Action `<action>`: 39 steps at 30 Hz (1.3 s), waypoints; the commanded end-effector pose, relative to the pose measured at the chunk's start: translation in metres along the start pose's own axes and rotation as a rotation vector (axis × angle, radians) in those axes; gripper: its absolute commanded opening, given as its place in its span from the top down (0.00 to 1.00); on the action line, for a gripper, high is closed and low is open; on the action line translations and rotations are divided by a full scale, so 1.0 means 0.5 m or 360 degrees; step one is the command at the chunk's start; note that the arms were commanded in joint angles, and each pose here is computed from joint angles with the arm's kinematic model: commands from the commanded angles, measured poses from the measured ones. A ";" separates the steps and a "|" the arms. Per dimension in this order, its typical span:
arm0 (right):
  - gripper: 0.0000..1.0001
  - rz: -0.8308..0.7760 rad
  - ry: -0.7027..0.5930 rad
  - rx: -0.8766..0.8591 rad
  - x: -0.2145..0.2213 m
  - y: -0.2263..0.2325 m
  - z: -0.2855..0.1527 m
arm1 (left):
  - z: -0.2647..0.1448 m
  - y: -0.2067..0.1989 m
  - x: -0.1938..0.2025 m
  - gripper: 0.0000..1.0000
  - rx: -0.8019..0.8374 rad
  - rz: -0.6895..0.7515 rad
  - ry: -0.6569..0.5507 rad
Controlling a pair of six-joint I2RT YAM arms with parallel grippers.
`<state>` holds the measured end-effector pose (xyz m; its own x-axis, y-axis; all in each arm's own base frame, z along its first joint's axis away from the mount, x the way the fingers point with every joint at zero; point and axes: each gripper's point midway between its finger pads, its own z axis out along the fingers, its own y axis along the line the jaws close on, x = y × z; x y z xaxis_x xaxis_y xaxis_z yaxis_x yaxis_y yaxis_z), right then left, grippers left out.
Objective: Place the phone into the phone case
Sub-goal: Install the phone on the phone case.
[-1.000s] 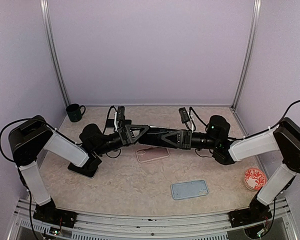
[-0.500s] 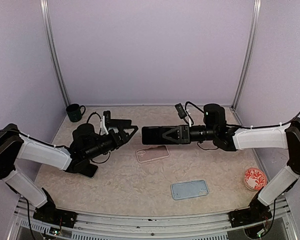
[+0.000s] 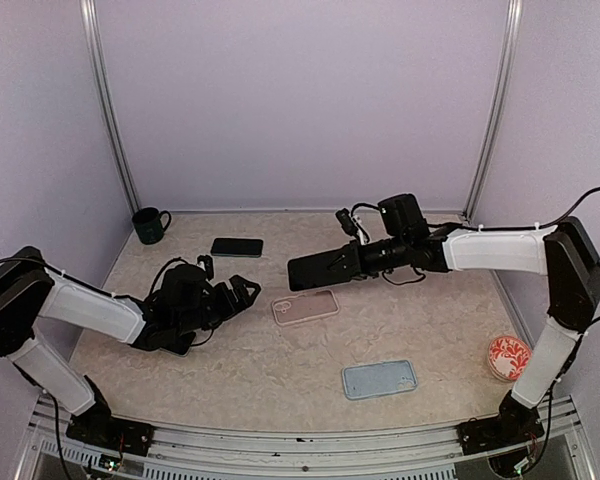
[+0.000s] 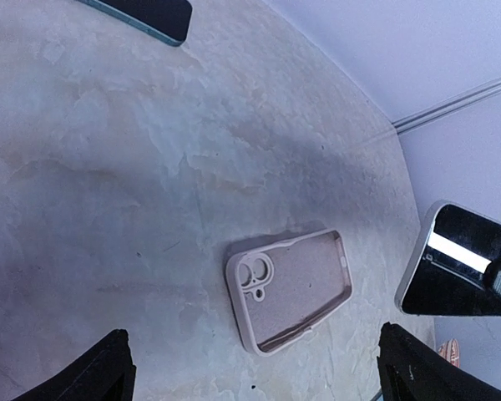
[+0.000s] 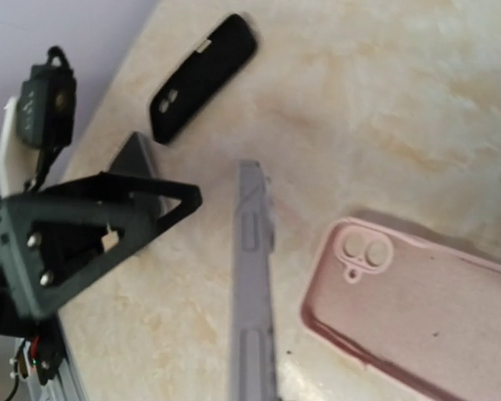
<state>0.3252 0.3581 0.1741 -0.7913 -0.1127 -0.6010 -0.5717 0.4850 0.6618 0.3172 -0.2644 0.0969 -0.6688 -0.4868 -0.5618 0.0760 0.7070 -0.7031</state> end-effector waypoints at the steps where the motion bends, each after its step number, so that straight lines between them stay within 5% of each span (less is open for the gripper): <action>1: 1.00 0.0164 0.0184 -0.0005 0.008 -0.024 0.029 | 0.022 -0.013 0.009 0.01 0.0059 -0.0055 0.0042; 14: 1.00 0.0394 0.0406 -0.0126 0.044 -0.079 0.084 | 0.067 -0.036 0.029 0.01 0.0148 -0.0054 0.0116; 39: 1.00 0.0552 0.0510 -0.0197 0.065 -0.133 0.120 | 0.121 -0.077 0.083 0.01 0.0224 -0.0042 0.0260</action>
<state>0.3449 0.3714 0.0759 -0.9583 -0.2250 -0.1765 -0.2668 0.4819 0.8346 0.3314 -0.3294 0.0722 -0.7726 -0.4198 -0.4764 0.1310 0.6288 -0.7665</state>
